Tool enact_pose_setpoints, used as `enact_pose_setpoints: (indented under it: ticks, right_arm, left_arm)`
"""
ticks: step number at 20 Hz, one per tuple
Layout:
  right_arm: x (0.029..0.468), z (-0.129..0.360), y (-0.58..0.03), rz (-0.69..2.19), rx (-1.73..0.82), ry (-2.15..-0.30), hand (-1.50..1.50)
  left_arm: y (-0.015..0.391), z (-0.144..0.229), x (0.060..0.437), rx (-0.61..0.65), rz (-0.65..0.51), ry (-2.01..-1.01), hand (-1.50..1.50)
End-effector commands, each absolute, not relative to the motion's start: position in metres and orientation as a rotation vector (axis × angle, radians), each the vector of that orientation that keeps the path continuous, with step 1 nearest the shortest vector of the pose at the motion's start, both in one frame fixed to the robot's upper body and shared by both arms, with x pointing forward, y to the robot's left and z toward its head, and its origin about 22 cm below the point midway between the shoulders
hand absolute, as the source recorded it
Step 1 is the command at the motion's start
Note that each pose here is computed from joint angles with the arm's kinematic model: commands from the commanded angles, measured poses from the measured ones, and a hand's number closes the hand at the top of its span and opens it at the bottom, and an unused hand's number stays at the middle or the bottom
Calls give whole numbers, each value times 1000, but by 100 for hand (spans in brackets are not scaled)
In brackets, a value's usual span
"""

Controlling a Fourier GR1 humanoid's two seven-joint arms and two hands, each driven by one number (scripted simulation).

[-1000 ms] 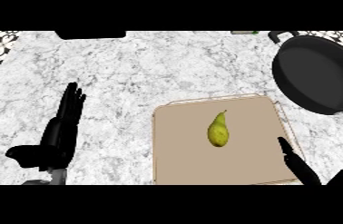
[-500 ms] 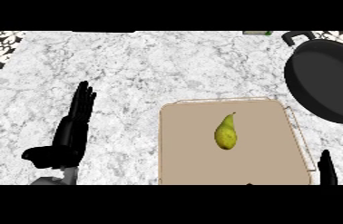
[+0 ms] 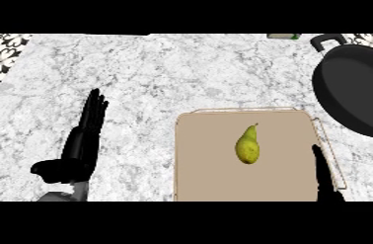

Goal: Pick the pear from the tray and place it in the pot

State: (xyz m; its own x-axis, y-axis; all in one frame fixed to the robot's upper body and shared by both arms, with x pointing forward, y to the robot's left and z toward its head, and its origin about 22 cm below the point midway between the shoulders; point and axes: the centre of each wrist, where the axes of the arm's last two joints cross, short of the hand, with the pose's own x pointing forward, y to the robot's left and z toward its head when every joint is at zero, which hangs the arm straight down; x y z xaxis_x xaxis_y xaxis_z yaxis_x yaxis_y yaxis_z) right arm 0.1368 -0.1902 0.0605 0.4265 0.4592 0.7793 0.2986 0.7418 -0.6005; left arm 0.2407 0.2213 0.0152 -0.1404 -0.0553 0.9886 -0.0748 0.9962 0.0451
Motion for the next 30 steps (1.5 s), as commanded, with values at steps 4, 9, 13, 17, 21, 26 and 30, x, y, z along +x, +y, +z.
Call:
enact_pose_setpoints:
  ticks: [4, 9, 13, 17, 21, 26, 30]
  right_arm:
    - [188, 80, -146, 201, -728, -1027, -150]
    - [203, 54, -141, 221, -708, -907, -150]
    - [227, 60, -157, 211, -666, -929, -150]
    - [212, 59, -142, 233, -664, -939, -150]
    - [236, 30, -141, 225, -676, -931, -150]
    - [227, 26, -140, 263, -686, -904, -150]
    - [244, 25, -131, 231, -688, -903, -150]
  left_arm:
    - [216, -2, 236, 108, 13, -1712, 0]
    - [235, 14, 244, 100, 34, -1694, 0]
    - [233, -4, 245, 103, 30, -1683, 0]
    - [222, 18, 237, 106, 29, -1705, 0]
    - [220, 7, 235, 122, 39, -1699, 0]
    - [234, 6, 240, 118, 30, -1695, 0]
    - [214, 2, 244, 110, 45, -1704, 0]
